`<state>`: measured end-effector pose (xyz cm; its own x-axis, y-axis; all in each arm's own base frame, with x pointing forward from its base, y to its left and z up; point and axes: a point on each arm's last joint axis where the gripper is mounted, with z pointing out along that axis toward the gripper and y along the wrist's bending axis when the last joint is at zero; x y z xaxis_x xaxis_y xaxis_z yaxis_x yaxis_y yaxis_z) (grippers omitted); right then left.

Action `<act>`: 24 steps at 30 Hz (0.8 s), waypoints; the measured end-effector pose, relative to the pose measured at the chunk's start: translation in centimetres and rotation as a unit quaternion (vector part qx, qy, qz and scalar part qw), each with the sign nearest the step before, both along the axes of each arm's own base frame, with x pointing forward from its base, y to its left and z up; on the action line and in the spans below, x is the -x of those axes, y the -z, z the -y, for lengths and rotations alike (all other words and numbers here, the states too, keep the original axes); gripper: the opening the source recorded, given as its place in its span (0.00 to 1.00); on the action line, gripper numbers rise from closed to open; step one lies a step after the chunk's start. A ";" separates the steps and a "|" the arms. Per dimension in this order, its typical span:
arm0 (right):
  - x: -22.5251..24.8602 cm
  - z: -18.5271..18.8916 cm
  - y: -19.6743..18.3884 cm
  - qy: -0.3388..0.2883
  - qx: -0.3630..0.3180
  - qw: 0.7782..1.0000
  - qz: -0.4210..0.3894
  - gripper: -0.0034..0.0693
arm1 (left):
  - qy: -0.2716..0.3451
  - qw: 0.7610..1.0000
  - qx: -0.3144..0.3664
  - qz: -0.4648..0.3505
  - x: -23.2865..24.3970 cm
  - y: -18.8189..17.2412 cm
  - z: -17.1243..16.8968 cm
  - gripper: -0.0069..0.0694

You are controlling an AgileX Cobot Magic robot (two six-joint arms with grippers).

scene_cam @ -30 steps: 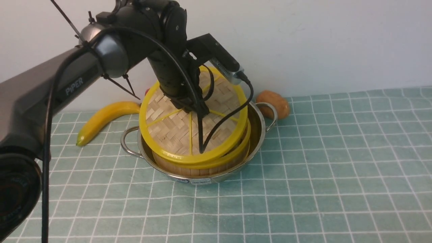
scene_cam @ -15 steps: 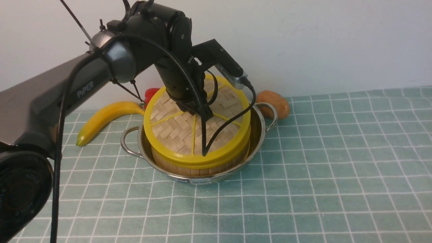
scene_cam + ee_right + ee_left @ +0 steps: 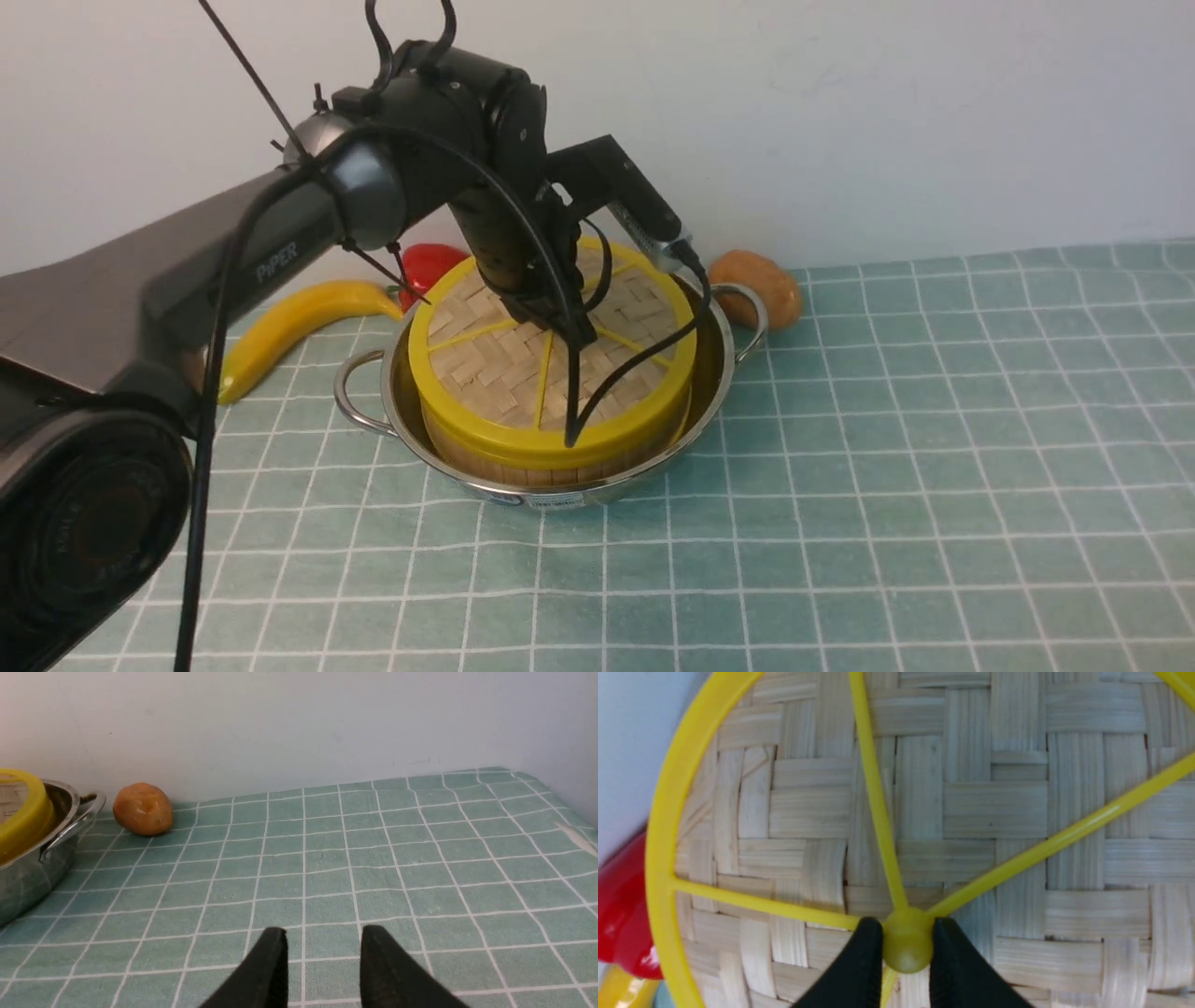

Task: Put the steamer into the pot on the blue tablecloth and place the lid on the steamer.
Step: 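Place the yellow bamboo steamer lid onto the steamer in the pot with the left gripper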

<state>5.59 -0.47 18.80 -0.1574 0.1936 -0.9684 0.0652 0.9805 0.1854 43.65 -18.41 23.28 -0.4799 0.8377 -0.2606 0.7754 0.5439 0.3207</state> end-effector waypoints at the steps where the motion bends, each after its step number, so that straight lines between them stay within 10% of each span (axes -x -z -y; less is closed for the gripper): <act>1: 0.0 0.0 0.0 0.000 0.000 1.000 0.000 0.38 | 0.000 1.000 0.000 0.000 0.0 0.1 0.0 0.25; 10: 0.0 0.0 0.0 -0.001 0.004 1.000 0.000 0.38 | 0.000 1.000 -0.002 0.000 -0.1 0.3 0.0 0.26; 24: 0.0 0.0 0.0 -0.001 0.004 1.000 0.000 0.38 | -0.025 0.996 0.043 0.078 2.9 -9.0 -1.4 0.91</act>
